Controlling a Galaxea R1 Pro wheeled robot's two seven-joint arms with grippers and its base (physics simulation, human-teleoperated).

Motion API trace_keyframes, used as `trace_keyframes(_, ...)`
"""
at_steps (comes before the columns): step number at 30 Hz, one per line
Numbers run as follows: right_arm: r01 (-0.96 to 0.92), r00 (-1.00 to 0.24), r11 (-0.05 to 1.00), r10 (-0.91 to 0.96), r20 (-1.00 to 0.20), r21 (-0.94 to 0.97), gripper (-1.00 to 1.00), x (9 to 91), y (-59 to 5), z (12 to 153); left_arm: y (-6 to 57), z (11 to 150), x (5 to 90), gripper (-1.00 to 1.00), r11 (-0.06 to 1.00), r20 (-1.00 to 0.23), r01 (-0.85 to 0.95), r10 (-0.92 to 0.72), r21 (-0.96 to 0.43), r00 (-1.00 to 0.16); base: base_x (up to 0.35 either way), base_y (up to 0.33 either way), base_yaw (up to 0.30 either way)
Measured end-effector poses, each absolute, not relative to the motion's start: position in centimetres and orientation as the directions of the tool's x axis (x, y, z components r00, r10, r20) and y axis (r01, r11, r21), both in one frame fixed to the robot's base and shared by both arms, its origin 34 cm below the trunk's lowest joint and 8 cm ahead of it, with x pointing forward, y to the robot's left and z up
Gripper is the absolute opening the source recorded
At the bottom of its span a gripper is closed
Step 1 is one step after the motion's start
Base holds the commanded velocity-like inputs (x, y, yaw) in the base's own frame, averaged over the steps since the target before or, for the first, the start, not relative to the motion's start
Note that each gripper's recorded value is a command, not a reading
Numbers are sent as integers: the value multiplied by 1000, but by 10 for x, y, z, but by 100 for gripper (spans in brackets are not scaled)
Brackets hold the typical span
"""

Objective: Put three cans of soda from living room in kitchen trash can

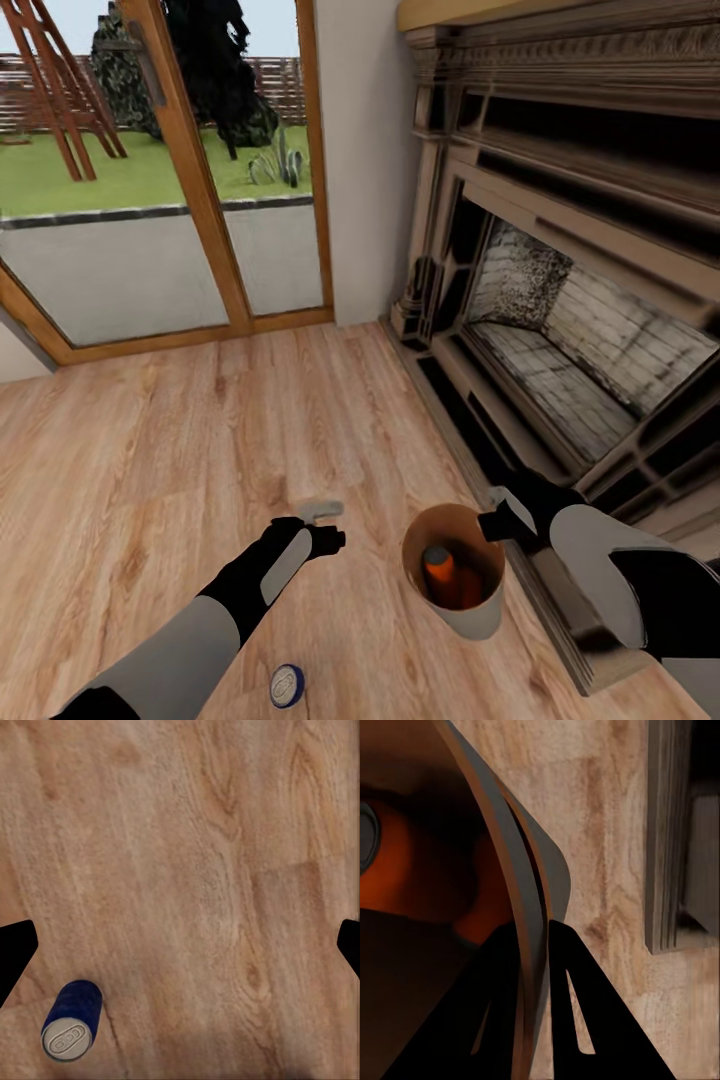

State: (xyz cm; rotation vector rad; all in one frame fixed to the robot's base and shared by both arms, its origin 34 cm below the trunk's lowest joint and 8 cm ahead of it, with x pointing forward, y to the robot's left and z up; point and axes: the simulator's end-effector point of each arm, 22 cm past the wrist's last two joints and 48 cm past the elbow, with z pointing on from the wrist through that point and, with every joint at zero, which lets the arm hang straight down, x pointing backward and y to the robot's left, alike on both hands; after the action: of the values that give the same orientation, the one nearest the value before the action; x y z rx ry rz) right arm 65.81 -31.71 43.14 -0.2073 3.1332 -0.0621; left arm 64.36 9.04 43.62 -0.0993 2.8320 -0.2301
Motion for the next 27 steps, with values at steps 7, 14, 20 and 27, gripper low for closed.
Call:
trace_keyframes(7,-90,-996,996,-90,-1,16,-100,657,-298,427,90,433,642,100,985,-282,-46,-92,-168,-955,0,-18,172)
trace_keyframes(14,-123,-992,992,-123,8,-8,-100,656,-300,425,90,431,641,100,985,-278,-46,-92,-168,-956,0,-2,79)
trace_keyframes(20,-114,-993,993,-114,6,1,-100,656,-298,425,90,431,641,100,984,-276,-48,-94,-169,-957,0,0,8)
trace_keyframes(27,-117,-993,993,-117,6,1,-100,656,-297,425,89,431,640,100,984,-273,-48,-94,-171,-957,0,0,1)
